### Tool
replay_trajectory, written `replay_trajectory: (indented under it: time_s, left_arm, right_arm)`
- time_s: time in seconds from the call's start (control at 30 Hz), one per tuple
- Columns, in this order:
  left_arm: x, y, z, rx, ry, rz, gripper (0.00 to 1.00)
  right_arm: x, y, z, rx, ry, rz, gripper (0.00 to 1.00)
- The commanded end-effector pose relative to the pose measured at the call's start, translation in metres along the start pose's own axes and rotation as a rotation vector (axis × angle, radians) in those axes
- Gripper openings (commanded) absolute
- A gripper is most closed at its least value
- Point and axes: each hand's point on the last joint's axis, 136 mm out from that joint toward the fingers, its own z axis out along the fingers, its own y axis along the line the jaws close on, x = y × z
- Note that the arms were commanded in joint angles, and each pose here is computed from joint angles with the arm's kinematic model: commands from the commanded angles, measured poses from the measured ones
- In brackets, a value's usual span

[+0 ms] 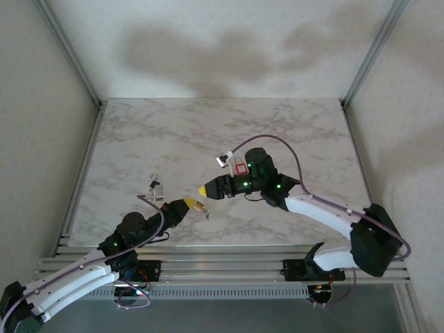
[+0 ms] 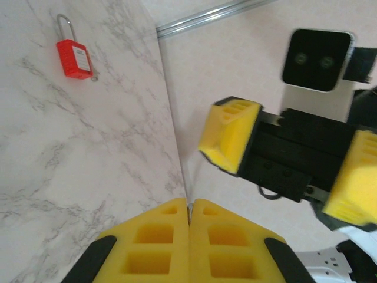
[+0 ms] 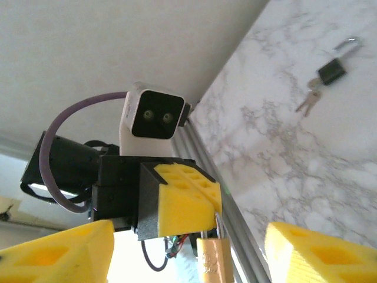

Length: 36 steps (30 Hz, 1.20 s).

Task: Lock with the key

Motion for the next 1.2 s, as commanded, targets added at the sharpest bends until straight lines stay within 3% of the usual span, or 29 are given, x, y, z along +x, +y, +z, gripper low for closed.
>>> replay_trajectory:
  time_s: [0.0, 0.1, 0.13, 0.3, 0.6, 1.0, 1.17]
  left_arm:
    - [-0.005, 0.001, 0.003, 0.006, -0.029, 0.003, 0.00]
    - [-0.008, 0.004, 0.008, -0.007, -0.032, 0.023, 0.00]
    - [-0.009, 0.005, 0.010, -0.013, -0.032, 0.029, 0.00]
    - [-0.018, 0.004, 0.024, -0.022, -0.033, 0.063, 0.00]
    - [-0.046, -0.016, 0.036, -0.014, -0.118, 0.139, 0.00]
    - [-0.048, -0.025, 0.054, 0.056, -0.102, 0.083, 0.00]
    - [-0.050, -0.032, 0.059, 0.081, -0.101, 0.073, 0.00]
  right_arm:
    - [-0.003, -0.015, -0.022, 0.173, -0.058, -0.062, 0.77]
    - [-0.009, -0.031, -0.042, 0.321, -0.130, -0.077, 0.98]
    - [-0.011, -0.036, -0.049, 0.366, -0.160, -0.082, 0.99]
    - [-0.013, -0.062, -0.075, 0.493, -0.326, -0.064, 0.99]
    - [-0.004, -0.075, -0.096, 0.476, -0.523, -0.106, 0.99]
    - [0.007, -0.079, -0.100, 0.446, -0.557, -0.086, 0.99]
    - [0.008, -0.070, -0.098, 0.387, -0.563, -0.095, 0.93]
